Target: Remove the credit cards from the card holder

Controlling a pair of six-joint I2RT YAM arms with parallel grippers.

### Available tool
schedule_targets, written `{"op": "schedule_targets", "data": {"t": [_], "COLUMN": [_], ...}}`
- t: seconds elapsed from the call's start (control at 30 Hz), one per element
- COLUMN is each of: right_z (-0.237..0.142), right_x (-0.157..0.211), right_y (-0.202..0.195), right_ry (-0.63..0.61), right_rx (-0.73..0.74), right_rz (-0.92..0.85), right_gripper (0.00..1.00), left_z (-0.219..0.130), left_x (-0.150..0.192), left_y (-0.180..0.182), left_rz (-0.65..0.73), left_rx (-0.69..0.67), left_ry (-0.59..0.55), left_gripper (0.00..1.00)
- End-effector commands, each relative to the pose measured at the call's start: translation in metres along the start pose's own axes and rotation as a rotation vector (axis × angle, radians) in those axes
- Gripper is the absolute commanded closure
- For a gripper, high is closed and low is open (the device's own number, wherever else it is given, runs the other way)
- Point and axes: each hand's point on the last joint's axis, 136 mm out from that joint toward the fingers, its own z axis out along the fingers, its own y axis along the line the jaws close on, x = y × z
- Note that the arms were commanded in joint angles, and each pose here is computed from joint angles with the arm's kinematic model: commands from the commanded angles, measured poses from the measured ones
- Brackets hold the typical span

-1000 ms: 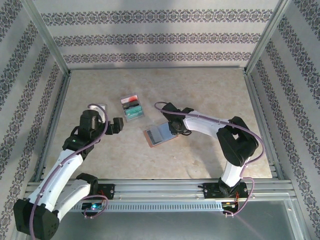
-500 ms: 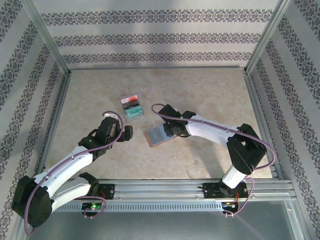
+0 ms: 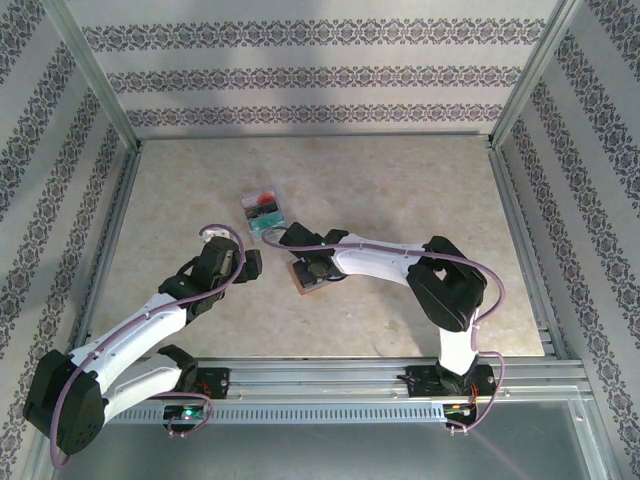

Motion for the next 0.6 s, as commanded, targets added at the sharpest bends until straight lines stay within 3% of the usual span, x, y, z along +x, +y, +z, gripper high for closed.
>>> {"op": "schedule_targets", "data": {"t": [0.0, 0.3, 0.57], "right_z": [0.003, 0.015, 0.023], "right_x": [-0.004, 0.005, 0.011], "right_y": [0.003, 0.006, 0.008], "right_ry": [0.008, 0.05, 0.076], "right_rx": [0.002, -0.039, -0.093], "right_rz": [-0.016, -0.001, 0.034], "right_gripper": [0.44, 0.35, 0.33], "left_z": [0.0, -0.001, 0.0], "left_x": [-0.006, -0.005, -0.003], "left_y": [0.003, 0.005, 0.005], "left_rz": [-0.026, -0.028, -0.023], "left_rx": [-0.011, -0.013, -0.012], "left_ry": [-0.033, -0.034, -0.028], "left_gripper": [0.01, 0.01, 0.01]}}
